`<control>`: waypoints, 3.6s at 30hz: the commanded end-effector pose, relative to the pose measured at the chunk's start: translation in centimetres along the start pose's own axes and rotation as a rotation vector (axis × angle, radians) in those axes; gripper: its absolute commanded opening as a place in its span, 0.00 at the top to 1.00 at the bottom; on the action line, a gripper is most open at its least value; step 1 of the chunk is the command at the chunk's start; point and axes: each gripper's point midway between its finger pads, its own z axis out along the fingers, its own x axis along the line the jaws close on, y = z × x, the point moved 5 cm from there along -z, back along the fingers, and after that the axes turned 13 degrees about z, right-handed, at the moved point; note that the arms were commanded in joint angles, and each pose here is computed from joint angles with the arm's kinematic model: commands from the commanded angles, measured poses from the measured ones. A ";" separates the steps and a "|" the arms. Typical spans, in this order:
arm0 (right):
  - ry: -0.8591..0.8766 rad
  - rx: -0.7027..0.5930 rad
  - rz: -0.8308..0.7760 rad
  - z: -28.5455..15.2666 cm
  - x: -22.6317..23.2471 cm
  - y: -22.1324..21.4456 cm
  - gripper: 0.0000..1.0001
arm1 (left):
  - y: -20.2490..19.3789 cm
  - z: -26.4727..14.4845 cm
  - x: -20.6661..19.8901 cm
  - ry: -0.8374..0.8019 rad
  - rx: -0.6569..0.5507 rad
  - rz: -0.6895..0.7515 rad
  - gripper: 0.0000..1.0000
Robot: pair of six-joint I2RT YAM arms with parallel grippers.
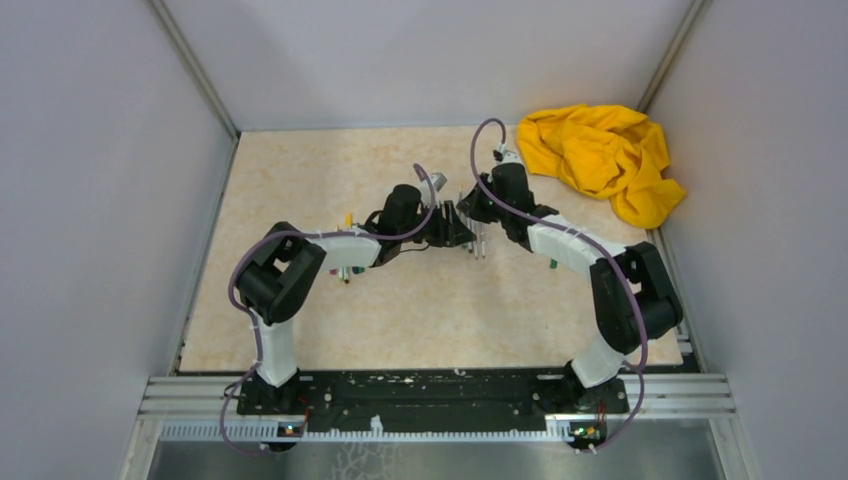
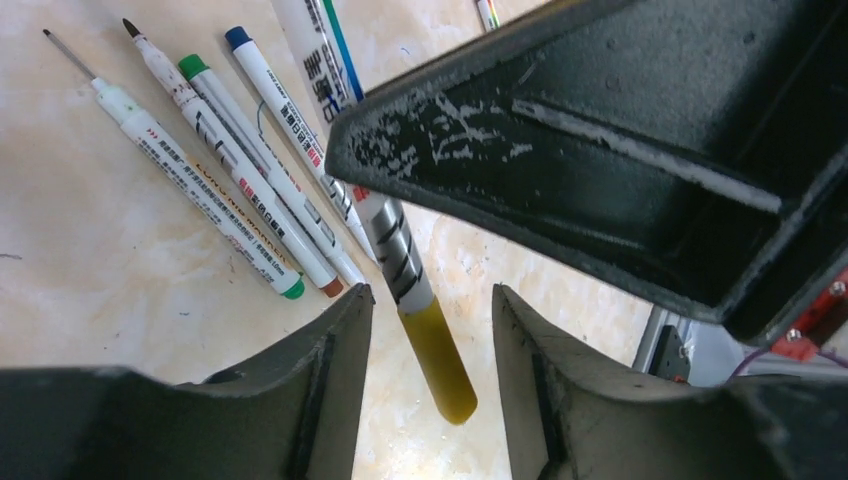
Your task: Open the pen caps
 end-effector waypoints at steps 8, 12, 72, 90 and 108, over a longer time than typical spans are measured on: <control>0.059 -0.045 0.002 0.0 1.8 0.3 1.00 | 0.7 -0.6 -0.2 -0.016 -0.053 -0.007 0.88; 0.060 -0.043 -0.013 -0.2 1.7 0.1 1.00 | 0.8 -1.2 -0.1 -0.007 -0.055 -0.006 1.00; -0.402 0.035 -0.289 1.4 -4.9 1.8 1.00 | -0.3 -2.3 8.3 0.739 0.166 0.048 0.80; -0.518 0.124 -0.284 2.1 -9.4 -1.2 0.91 | 1.3 -2.9 8.7 0.753 0.119 0.030 0.55; -0.513 0.030 -0.270 0.5 -8.4 0.4 0.72 | 5.4 -4.7 5.4 0.650 -0.042 0.039 0.31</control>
